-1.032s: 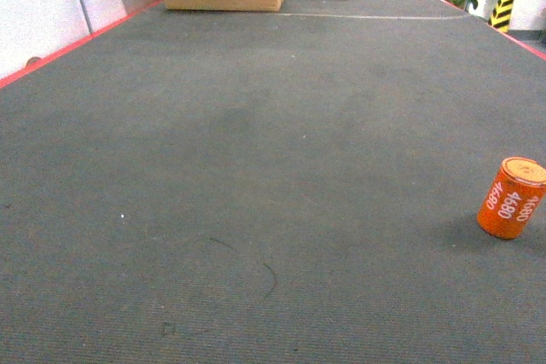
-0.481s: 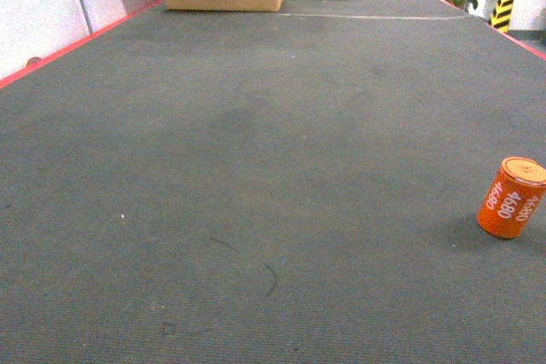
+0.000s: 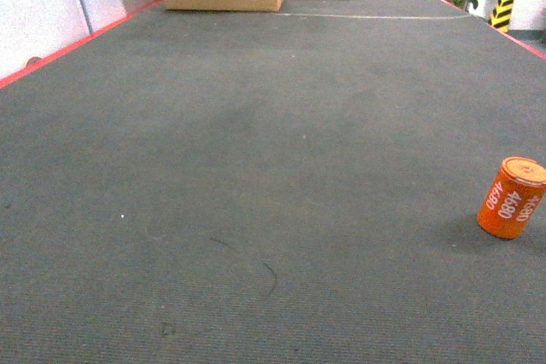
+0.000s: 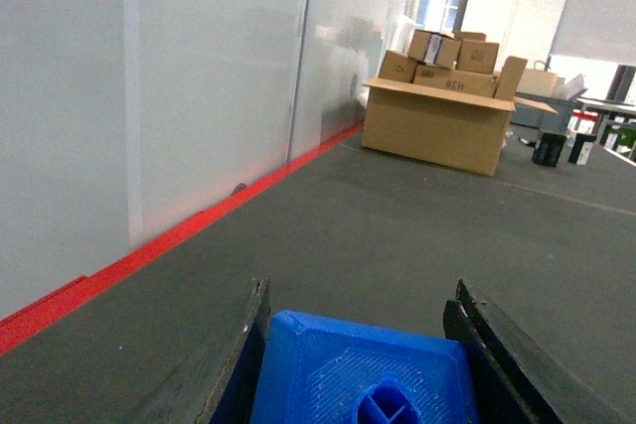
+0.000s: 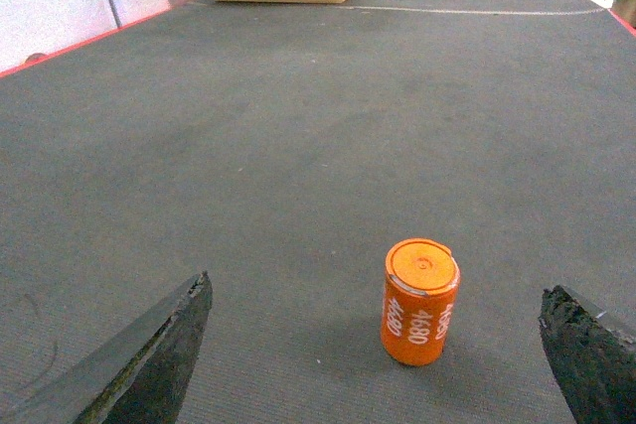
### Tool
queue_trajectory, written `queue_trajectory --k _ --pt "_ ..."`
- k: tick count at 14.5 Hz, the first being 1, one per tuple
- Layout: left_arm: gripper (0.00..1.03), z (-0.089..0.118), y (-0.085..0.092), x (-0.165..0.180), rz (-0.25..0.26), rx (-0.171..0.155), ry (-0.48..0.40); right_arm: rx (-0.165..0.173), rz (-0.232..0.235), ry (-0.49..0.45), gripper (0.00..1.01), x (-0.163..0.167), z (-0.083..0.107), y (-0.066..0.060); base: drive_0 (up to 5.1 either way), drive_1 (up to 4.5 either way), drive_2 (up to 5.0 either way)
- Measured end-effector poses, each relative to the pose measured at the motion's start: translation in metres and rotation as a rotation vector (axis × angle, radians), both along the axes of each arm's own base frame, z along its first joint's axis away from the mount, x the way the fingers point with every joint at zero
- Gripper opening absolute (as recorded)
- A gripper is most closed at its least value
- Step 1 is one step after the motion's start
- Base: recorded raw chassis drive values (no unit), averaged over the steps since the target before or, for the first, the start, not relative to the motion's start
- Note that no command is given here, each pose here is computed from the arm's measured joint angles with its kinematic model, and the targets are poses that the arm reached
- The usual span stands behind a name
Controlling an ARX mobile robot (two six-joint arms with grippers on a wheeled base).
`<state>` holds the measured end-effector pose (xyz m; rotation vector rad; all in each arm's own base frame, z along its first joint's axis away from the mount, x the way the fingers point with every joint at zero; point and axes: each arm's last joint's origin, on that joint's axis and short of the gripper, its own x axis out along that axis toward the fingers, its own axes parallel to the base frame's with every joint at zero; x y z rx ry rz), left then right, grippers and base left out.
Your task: Sort blue parts and orange caps into right shelf containers
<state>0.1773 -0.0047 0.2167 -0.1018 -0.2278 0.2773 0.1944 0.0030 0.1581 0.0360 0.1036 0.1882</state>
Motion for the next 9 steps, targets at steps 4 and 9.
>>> queue_trajectory --k 4,9 --pt "0.47 0.000 0.000 0.000 0.000 0.000 0.001 -0.028 -0.004 0.004 0.98 0.020 -0.006 0.012 0.0 0.00 0.0" --pt "0.47 0.000 0.000 0.000 0.000 0.000 0.001 -0.062 -0.021 0.012 0.98 0.038 -0.014 0.018 0.0 0.00 0.0"
